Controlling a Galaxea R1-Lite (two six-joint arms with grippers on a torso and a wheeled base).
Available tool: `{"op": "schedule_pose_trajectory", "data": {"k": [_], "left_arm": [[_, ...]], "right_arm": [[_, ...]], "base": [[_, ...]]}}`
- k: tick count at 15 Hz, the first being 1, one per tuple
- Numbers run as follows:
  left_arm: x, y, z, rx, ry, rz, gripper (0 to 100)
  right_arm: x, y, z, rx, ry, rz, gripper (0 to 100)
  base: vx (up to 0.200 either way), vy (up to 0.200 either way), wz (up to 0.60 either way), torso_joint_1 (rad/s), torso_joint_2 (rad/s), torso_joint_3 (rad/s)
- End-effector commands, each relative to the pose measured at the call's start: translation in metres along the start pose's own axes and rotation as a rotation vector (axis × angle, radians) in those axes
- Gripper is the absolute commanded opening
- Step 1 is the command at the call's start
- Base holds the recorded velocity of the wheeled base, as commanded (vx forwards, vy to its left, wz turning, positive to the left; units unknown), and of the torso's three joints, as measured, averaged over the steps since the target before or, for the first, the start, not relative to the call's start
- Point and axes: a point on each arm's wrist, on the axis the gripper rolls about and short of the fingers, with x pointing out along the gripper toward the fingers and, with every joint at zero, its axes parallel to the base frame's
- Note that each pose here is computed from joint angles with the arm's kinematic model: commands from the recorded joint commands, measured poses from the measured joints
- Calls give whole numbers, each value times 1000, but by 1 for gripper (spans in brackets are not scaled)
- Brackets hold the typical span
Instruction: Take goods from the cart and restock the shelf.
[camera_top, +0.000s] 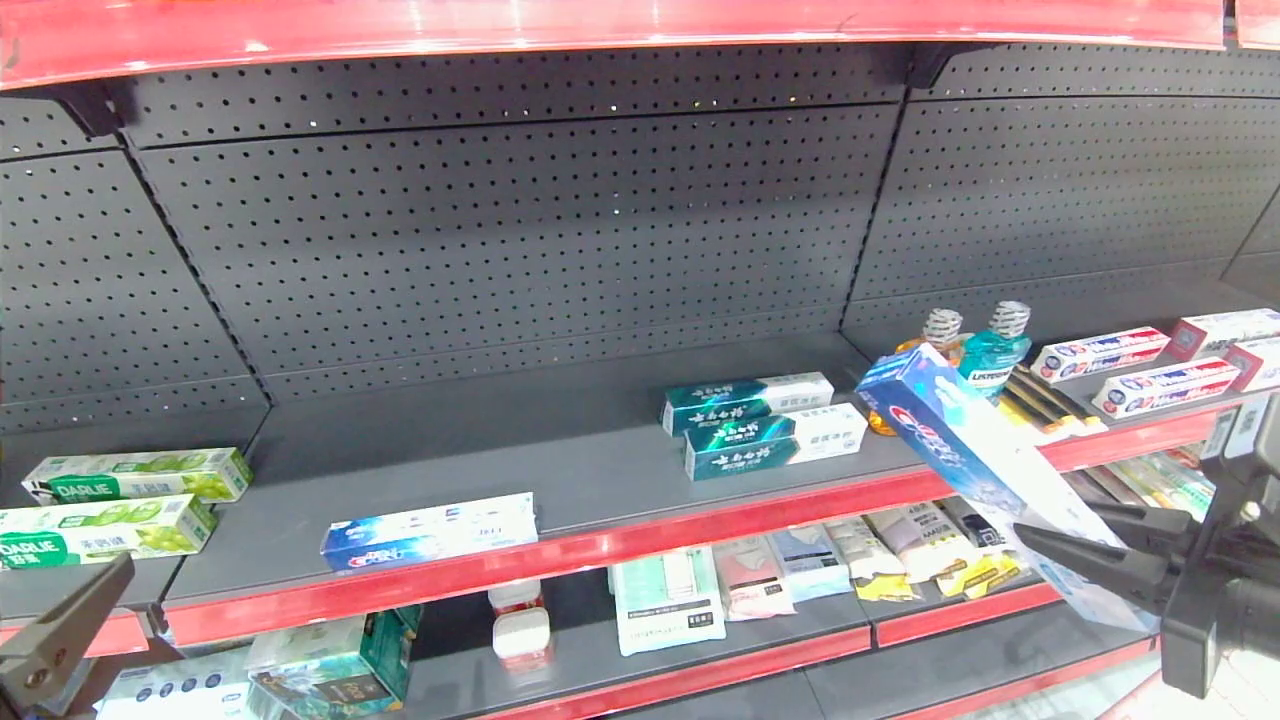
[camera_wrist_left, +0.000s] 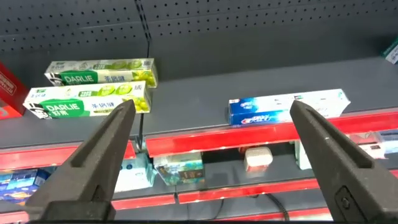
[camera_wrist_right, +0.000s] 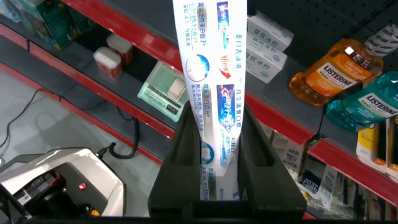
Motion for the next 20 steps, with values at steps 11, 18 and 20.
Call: {"op": "schedule_pose_trajectory", "data": {"k": [11, 18, 20], "left_arm": [[-1, 0, 0, -1, -5, -1, 100], [-1, 0, 0, -2, -8, -2, 100], [-1, 0, 0, -2, -8, 0, 100]], "right_arm": [[-4, 2, -1, -35, -15, -2, 0], [-7, 4, -4, -34, -10, -1, 0], [-7, 4, -4, -34, -10, -1, 0]], "base": [[0, 0, 0, 0, 0, 0], [0, 0, 257, 0, 0, 3], [0, 0, 600, 10, 0, 5]]}}
